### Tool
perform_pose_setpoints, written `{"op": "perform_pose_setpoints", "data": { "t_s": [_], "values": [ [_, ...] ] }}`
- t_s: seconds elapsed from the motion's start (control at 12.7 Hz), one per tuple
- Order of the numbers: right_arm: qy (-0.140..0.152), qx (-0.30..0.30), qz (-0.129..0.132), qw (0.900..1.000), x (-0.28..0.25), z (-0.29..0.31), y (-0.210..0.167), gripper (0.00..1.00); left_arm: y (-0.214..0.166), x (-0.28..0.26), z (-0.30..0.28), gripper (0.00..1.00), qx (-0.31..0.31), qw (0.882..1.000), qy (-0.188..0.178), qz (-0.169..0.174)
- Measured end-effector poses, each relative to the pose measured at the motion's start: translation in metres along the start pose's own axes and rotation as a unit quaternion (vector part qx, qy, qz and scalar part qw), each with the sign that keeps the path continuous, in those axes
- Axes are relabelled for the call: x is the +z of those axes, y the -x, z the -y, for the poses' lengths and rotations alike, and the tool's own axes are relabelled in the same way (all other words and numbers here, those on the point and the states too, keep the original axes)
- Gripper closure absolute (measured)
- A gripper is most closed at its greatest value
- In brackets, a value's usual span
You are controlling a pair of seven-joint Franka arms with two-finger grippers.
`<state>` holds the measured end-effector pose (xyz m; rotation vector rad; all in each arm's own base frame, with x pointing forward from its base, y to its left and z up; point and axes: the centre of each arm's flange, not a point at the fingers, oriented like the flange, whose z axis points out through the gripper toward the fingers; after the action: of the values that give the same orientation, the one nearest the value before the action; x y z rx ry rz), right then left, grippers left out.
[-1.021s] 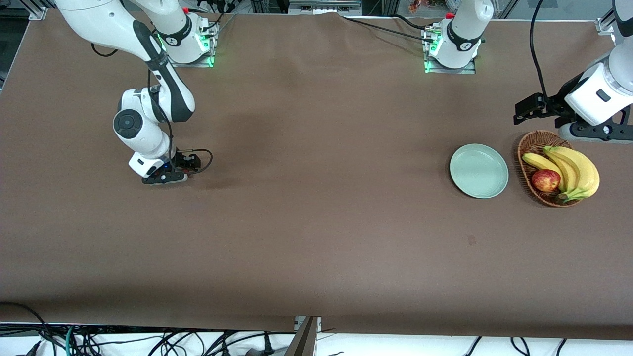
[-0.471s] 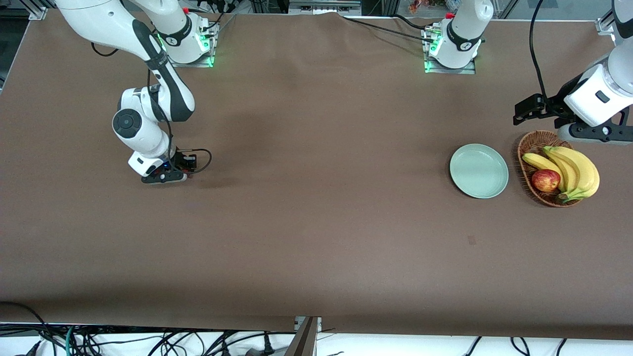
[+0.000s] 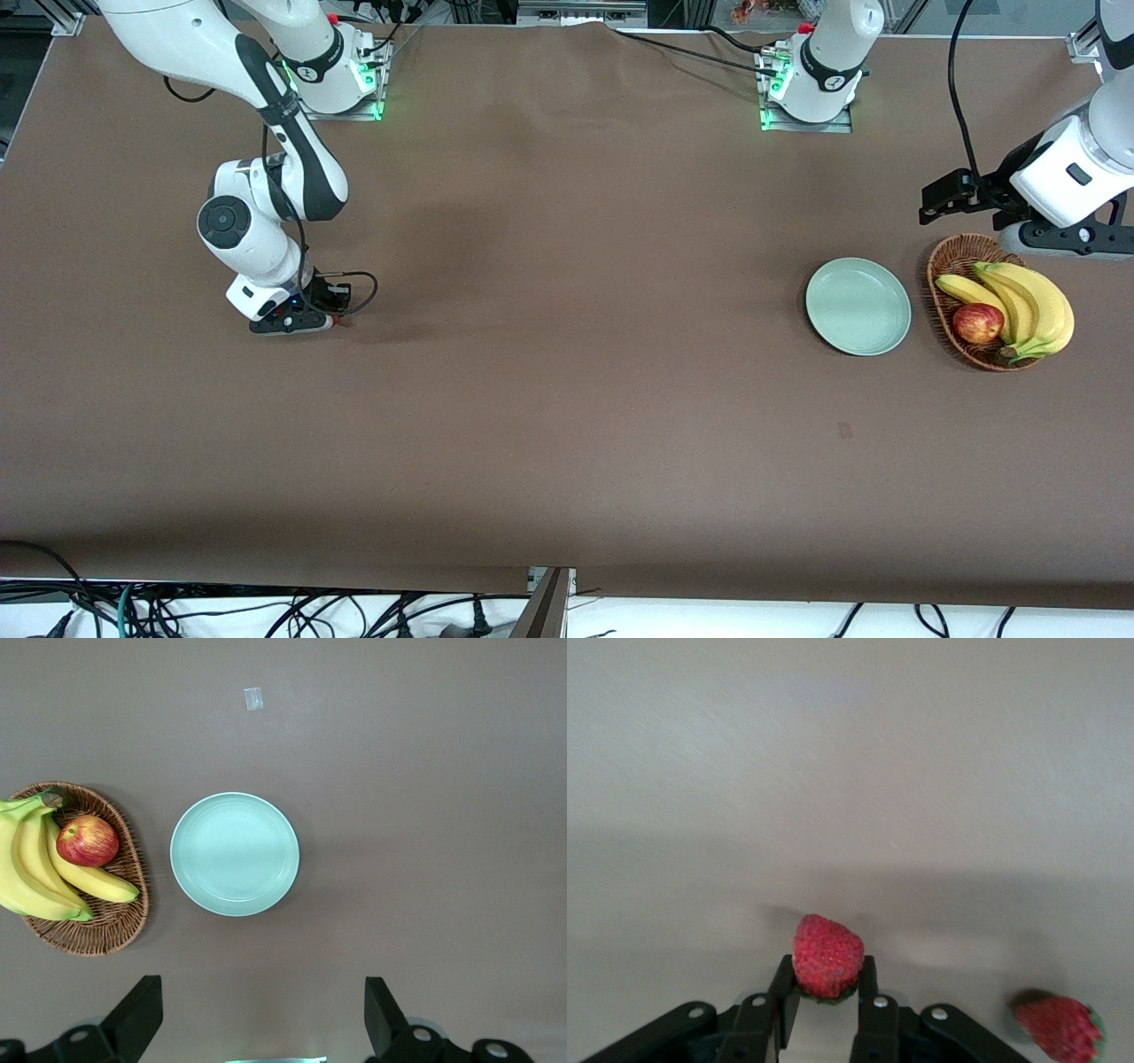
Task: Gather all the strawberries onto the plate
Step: 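Carry the strawberry with the right gripper toward the table's middle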
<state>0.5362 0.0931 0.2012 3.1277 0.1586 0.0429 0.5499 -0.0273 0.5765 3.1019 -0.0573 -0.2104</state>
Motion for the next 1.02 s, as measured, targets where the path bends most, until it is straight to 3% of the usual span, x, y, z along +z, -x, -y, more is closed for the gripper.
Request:
{"op": "perform_pose_setpoints", "data": {
  "t_s": [0.16, 0.39, 0.55, 0.86, 1.02],
  "values": [
    [-0.01, 0.024, 0.013, 1.0, -0.029, 0.039, -0.024, 0.7, 0.0, 0.0, 0.0, 0.0, -0.002, 1.0, 0.0, 0.0],
    [-0.029, 0.066, 0.007, 0.997, -0.09, 0.115, -0.059, 0.7, -0.001, 0.001, 0.0, 0.0, -0.002, 1.0, 0.0, 0.001],
    [-0.058, 0.108, 0.008, 0.992, -0.115, 0.176, -0.074, 0.7, -0.001, 0.001, 0.0, 0.0, -0.002, 1.0, 0.0, 0.0],
    [-0.112, 0.196, 0.021, 0.974, -0.108, 0.323, -0.079, 0.7, -0.005, -0.001, 0.002, 0.0, -0.004, 1.0, 0.0, -0.016],
    [-0.135, 0.248, 0.017, 0.959, -0.095, 0.39, -0.07, 0.7, -0.006, 0.0, 0.003, 0.0, -0.007, 1.0, 0.0, -0.015]
  ]
}}
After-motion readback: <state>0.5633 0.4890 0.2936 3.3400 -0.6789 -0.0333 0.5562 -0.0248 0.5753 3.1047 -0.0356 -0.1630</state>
